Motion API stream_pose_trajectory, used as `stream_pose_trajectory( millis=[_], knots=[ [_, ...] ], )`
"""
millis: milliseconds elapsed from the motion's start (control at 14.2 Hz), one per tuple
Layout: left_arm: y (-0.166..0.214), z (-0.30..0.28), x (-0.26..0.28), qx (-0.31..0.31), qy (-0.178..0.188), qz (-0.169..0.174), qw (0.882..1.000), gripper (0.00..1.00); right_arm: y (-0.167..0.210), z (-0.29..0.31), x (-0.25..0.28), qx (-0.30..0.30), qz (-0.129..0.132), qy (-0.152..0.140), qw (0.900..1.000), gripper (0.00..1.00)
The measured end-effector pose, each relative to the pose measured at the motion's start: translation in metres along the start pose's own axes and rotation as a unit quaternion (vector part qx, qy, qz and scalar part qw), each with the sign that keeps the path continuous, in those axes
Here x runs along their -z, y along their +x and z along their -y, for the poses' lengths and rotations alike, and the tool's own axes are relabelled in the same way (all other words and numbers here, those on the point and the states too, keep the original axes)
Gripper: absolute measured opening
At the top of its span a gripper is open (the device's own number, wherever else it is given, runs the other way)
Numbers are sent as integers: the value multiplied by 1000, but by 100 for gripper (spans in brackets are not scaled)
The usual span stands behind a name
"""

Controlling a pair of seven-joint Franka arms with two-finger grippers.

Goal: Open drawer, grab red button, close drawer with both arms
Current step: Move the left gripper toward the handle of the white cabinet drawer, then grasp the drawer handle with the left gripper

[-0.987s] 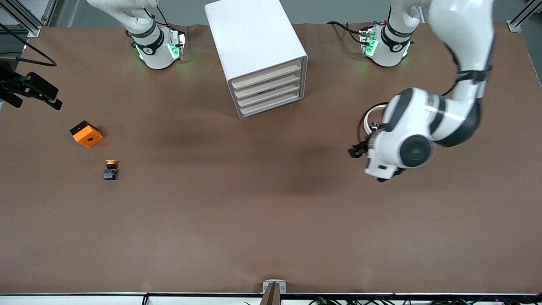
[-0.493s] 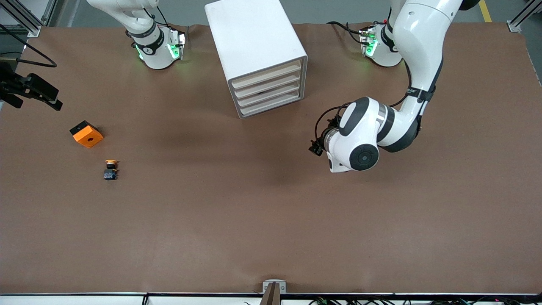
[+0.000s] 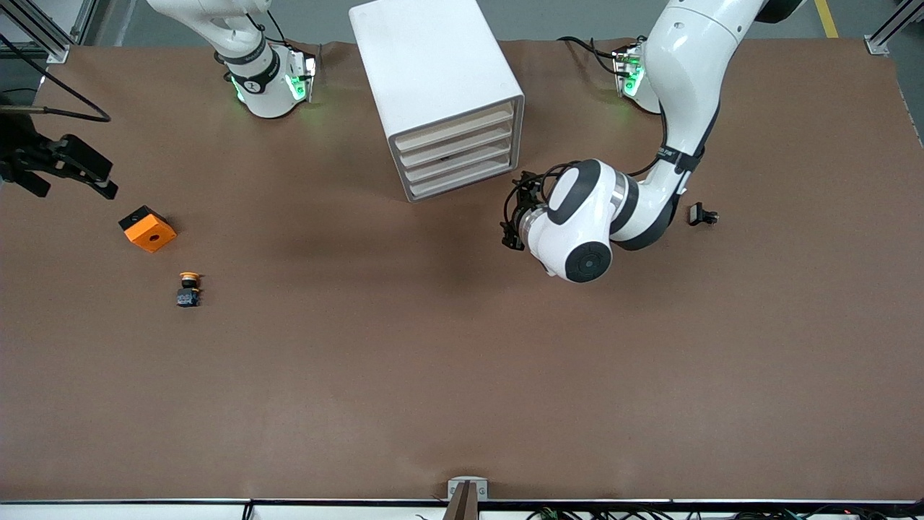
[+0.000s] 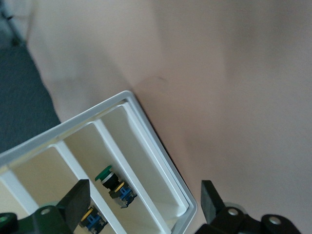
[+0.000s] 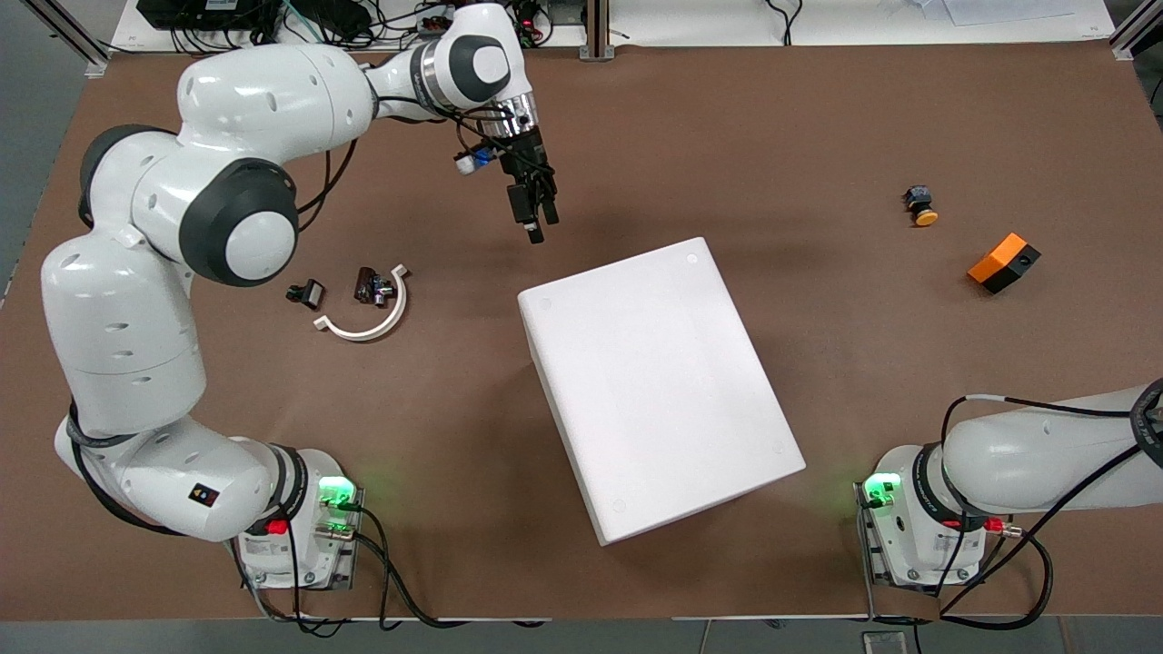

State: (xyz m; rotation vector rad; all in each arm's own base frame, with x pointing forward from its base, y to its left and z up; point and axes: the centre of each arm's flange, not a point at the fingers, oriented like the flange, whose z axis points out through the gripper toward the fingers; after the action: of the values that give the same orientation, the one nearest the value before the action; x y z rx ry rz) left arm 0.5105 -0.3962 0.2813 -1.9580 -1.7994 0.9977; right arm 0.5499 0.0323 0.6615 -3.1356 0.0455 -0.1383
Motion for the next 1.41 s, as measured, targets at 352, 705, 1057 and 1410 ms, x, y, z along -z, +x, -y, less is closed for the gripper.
stream_pose_trajectory(
  millis=[352, 705, 1057, 1410],
  knots=[
    [-6, 5, -20, 77, 33, -19, 996, 100, 10, 38, -25, 30, 13, 2, 999, 100],
    [-23, 7, -47, 83, 55, -22, 995, 100, 14, 45, -28, 35, 3, 4, 999, 100],
    [-41, 7, -79, 82, 92, -2, 992, 100, 16, 54, -33, 11, 6, 4, 1000, 100],
    [-58, 7, -109, 82, 128, 23, 988, 100, 18, 63, -36, 0, 1, 6, 1000, 100]
  ],
)
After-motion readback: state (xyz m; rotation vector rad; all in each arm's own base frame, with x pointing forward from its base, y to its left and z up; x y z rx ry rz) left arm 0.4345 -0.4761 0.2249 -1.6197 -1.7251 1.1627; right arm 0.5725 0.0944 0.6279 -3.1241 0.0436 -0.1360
